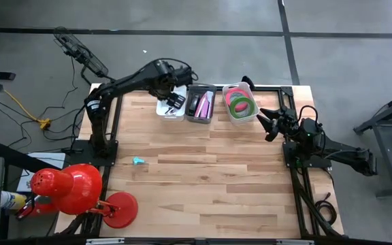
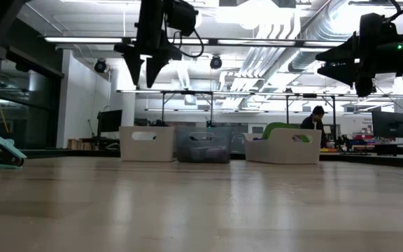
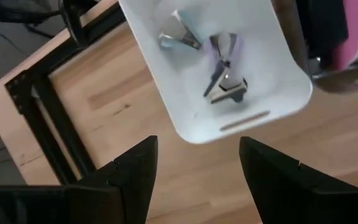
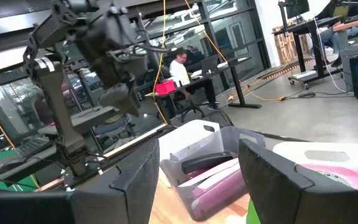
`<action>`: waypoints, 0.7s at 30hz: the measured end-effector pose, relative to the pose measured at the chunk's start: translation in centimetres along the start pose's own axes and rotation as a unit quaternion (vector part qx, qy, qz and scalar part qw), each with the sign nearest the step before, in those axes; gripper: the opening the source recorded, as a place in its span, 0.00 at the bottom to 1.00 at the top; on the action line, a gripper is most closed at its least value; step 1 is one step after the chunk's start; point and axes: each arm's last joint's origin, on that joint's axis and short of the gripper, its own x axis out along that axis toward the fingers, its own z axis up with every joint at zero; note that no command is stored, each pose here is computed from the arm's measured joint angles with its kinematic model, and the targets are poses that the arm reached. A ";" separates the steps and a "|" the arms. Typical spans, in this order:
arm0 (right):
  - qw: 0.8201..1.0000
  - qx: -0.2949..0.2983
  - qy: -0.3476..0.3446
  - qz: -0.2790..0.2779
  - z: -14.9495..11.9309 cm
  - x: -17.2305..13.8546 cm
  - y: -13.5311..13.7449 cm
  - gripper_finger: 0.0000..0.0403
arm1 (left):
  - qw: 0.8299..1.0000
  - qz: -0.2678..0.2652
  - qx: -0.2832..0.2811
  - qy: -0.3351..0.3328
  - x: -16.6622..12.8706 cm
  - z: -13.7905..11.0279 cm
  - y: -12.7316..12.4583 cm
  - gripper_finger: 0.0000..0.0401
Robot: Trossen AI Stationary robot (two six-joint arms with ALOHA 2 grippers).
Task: Pick and place Stapler, Stapler remover, tape
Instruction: Put the blue staple remover into the left white bin
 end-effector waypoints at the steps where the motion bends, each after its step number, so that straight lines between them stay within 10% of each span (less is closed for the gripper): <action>1: 1.000 0.000 0.000 0.000 0.0 0.0 0.0 0.52 | 1.000 0.004 0.003 -0.002 -0.2 -0.4 -0.4 0.55; 21: 1.000 0.000 0.000 0.000 0.0 0.0 0.0 0.52 | 0.963 -0.003 0.261 0.072 1.1 -10.8 -7.4 0.55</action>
